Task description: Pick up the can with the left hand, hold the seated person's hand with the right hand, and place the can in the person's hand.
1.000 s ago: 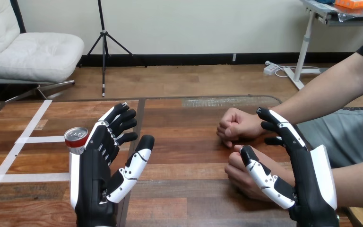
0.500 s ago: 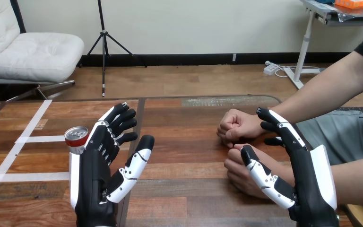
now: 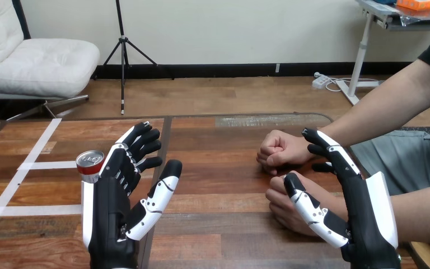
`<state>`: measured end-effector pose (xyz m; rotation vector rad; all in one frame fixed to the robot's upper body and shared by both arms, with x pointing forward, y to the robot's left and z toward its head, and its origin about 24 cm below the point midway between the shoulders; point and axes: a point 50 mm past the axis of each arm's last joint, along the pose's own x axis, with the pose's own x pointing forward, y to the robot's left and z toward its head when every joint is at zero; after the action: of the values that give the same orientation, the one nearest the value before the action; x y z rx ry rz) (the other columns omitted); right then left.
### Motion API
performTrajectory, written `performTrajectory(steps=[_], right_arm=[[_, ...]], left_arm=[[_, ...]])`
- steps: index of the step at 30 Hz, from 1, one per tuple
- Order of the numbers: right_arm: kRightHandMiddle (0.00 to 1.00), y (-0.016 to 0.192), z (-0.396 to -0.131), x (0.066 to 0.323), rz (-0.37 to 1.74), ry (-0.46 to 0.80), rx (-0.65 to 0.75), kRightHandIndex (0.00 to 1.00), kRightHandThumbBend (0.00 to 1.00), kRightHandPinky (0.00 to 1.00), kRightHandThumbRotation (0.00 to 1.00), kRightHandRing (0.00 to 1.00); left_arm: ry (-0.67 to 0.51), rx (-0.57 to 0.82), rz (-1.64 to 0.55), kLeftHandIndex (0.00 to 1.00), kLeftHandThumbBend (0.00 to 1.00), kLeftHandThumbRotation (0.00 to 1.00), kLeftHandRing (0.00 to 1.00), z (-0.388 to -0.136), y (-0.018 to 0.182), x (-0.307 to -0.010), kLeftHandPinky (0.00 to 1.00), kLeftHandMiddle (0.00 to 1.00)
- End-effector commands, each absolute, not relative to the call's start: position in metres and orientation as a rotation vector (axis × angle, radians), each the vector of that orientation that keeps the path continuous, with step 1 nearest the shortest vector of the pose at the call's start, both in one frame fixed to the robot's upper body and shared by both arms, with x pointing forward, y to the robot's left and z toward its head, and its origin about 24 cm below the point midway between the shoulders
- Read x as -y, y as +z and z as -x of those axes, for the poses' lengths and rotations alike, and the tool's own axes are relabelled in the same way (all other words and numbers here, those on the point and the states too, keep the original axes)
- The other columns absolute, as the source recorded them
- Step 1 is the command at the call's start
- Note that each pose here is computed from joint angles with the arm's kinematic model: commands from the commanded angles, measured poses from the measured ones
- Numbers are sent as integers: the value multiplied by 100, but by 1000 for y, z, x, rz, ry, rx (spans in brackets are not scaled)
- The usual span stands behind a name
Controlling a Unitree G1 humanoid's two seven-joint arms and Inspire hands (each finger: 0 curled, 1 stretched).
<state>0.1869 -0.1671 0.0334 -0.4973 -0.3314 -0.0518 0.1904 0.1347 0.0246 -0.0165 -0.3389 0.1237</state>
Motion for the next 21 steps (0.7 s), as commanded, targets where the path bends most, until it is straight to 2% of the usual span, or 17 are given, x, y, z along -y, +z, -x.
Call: performTrajectory(steps=[1,21], right_arm=[[86,53,-199,165,479,-63,434,85,45,72,54,83],[86,54,-200,165,486,-65,439,85,45,72,53,83]], left_arm=[[132,384,38,78,60,35,75,-191,32,-128,67,76],[131,390,41,78,61,34,75,-192,33,-129,68,76]])
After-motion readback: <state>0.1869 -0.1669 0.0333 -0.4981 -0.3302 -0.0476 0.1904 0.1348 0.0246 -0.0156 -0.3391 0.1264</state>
